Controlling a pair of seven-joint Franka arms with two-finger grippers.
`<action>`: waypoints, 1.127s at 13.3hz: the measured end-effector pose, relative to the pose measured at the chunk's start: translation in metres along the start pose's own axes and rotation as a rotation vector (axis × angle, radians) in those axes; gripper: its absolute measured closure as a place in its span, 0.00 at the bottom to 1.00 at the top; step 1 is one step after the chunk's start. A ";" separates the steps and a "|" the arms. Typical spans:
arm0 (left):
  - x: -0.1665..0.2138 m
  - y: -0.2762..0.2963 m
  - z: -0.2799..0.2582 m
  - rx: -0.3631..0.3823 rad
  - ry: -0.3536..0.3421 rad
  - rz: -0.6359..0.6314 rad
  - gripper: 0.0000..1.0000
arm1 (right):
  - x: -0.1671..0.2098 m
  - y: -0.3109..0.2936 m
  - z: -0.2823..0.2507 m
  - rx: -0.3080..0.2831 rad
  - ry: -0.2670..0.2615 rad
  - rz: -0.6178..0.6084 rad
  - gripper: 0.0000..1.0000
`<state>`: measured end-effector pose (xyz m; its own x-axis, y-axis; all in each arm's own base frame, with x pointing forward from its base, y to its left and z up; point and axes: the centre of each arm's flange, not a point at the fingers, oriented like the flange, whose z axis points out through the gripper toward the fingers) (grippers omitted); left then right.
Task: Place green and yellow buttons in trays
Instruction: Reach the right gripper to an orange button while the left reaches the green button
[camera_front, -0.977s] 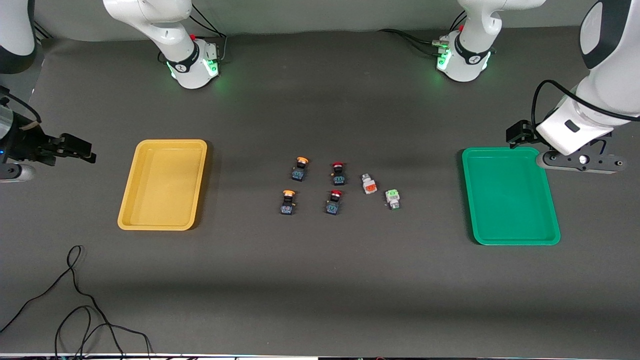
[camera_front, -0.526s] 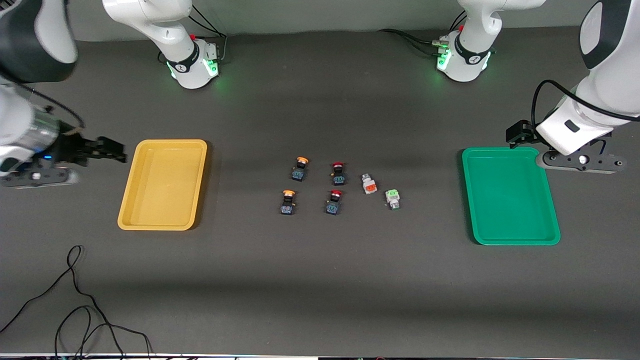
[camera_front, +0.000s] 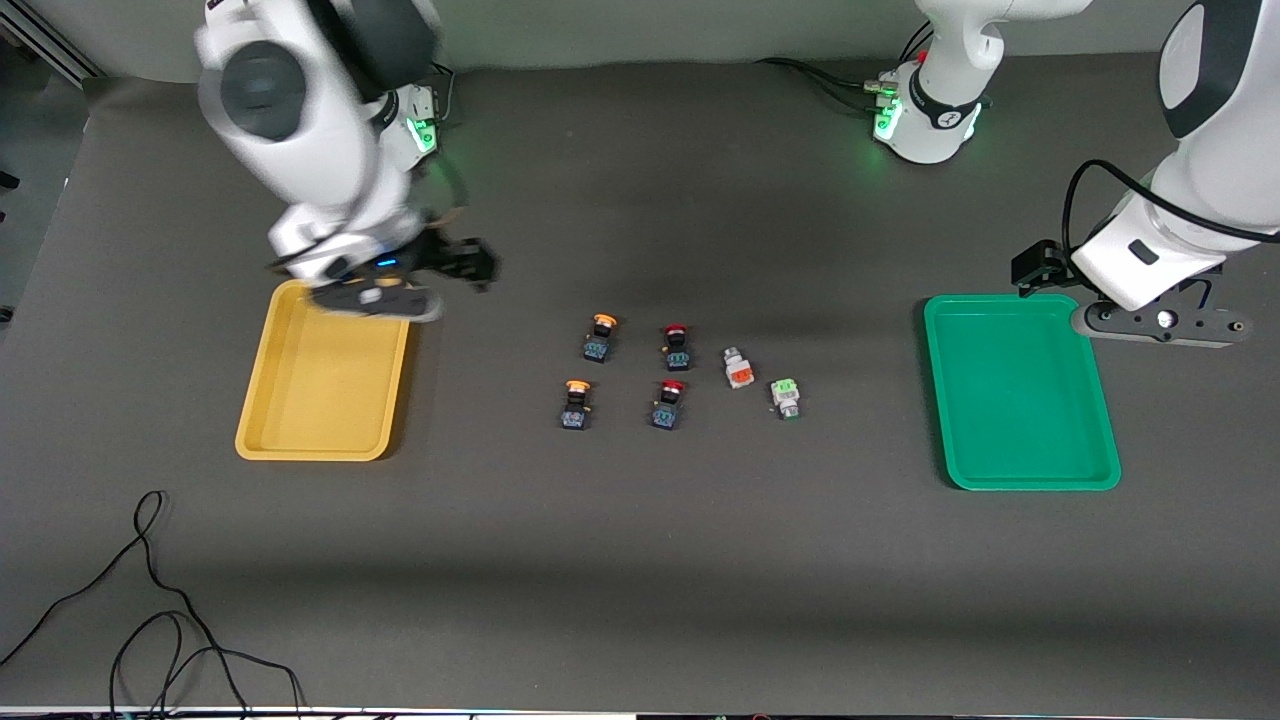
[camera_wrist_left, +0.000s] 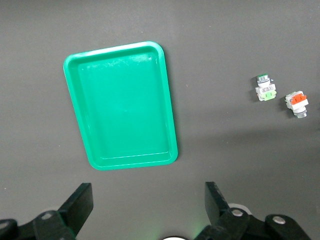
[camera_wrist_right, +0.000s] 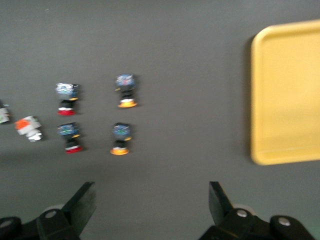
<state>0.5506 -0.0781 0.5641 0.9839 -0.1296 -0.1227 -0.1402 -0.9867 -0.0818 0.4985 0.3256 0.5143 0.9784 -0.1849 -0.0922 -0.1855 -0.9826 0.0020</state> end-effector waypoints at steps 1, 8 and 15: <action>0.000 0.000 0.000 0.000 0.000 0.000 0.00 | -0.011 -0.024 0.008 0.001 -0.002 0.040 0.00; 0.006 0.015 0.008 -0.051 0.000 -0.015 0.00 | -0.021 -0.090 0.059 -0.029 -0.020 0.155 0.00; 0.072 0.132 0.115 -0.080 0.016 -0.113 0.02 | 0.011 -0.109 0.199 -0.009 0.007 0.172 0.00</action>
<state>0.5902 -0.2069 0.4309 0.9947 -0.0180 -0.1013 -0.0196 -0.9997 -0.0146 0.5110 0.4338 0.3148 0.9328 -0.3508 -0.0829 -0.3499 -0.9364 0.0262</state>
